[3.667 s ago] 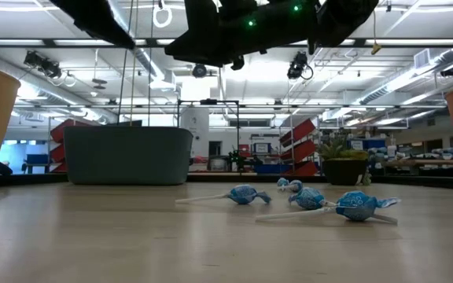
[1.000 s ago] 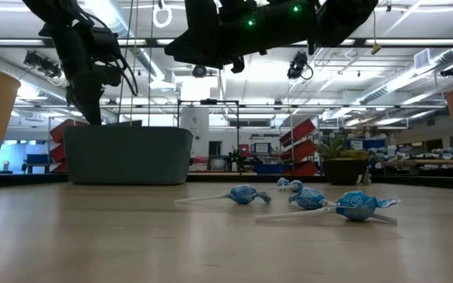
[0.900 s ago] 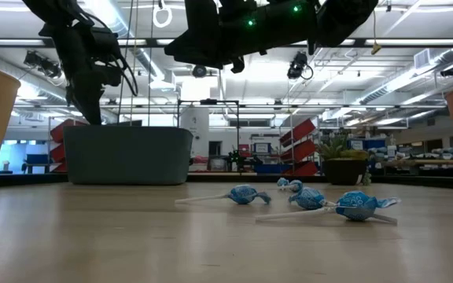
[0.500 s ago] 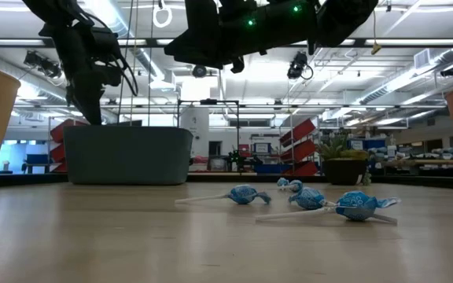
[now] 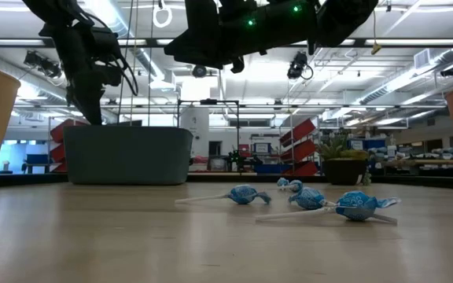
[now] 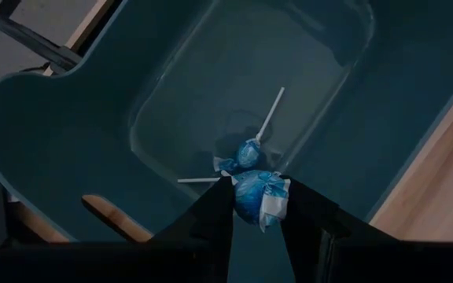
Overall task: Sort candy
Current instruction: Put the blue candy into the blue bin
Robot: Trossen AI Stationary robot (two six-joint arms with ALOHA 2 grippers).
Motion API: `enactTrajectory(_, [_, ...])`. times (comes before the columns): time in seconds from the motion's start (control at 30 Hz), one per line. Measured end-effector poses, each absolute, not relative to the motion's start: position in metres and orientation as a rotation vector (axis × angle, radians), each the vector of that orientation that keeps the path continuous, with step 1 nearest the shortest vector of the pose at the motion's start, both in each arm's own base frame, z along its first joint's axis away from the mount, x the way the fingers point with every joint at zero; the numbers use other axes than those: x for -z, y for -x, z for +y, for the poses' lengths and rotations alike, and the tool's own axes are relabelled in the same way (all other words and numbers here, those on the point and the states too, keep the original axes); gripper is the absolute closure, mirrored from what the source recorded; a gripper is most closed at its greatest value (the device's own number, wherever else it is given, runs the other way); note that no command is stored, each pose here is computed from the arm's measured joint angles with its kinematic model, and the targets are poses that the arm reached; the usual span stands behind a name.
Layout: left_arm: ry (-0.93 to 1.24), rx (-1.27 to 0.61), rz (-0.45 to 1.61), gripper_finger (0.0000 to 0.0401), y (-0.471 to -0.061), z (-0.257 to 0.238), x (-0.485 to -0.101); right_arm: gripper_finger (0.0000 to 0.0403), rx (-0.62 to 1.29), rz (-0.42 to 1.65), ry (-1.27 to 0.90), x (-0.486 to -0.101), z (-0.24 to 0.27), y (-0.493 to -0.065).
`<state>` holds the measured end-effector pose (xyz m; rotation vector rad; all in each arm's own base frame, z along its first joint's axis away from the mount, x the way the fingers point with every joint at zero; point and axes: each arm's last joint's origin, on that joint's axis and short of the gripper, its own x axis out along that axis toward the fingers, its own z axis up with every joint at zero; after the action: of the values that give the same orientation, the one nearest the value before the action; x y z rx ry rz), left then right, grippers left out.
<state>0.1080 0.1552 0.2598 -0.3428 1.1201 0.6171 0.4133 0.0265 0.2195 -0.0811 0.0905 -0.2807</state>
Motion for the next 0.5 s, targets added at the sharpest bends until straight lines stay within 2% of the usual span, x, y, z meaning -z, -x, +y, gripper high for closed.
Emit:
enactTrajectory(0.23, [0.345, -0.618, 1.119, 0.0299, -0.108, 0.1552, -0.2598, 0.0265, 0.281, 0.09, 0.081, -0.2195, 0.0265, -0.4133])
enactTrajectory(0.5, [0.343, -0.619, 1.118, 0.0271, -0.1081, 0.1554, -0.2599, 0.0263, 0.281, 0.09, 0.081, -0.2195, 0.0265, -0.4133])
